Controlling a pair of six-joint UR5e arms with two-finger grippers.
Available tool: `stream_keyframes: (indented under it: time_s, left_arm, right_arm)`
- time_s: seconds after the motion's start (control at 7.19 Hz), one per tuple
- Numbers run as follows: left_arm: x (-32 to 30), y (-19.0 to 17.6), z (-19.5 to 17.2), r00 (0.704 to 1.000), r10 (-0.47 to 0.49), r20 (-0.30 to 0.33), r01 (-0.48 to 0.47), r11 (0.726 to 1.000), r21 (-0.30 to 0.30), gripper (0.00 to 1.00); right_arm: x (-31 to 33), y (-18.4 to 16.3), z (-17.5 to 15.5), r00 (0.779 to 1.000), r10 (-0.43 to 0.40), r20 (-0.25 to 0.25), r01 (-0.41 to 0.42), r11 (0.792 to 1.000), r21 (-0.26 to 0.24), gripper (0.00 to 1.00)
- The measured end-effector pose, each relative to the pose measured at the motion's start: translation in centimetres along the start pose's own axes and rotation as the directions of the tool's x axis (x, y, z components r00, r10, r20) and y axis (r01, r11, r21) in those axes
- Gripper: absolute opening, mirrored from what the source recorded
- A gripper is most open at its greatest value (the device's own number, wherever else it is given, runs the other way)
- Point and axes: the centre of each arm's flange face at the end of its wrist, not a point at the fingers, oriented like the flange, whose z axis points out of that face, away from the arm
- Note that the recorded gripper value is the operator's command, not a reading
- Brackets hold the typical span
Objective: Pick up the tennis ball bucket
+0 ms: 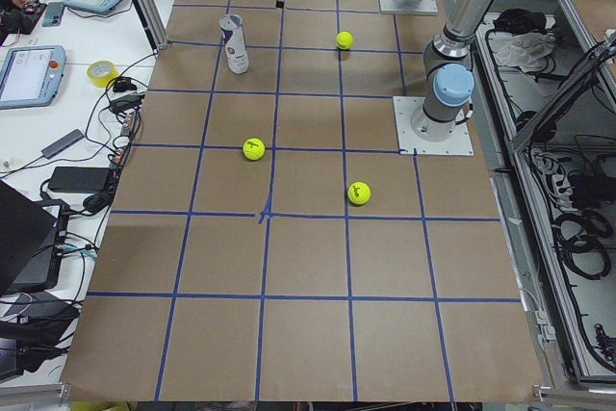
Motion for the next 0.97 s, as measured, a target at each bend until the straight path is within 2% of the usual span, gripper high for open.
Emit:
stream_keyframes:
  time_s: [0.7, 0.97]
  left_arm:
    - [0.1, -2.5, 0.9, 1.0, 0.013, -0.003, -0.013, 0.999, 0.039, 1.0]
    - [0.6, -2.8, 1.0, 1.0, 0.013, -0.002, -0.013, 0.999, 0.038, 1.0]
  right_arm:
    - [-0.3, 0.6, 0.0, 0.998, -0.065, 0.0, 0.065, 0.998, -0.001, 1.0]
    - [-0.3, 1.0, 0.2, 0.987, -0.16, 0.003, 0.16, 0.987, -0.006, 1.0]
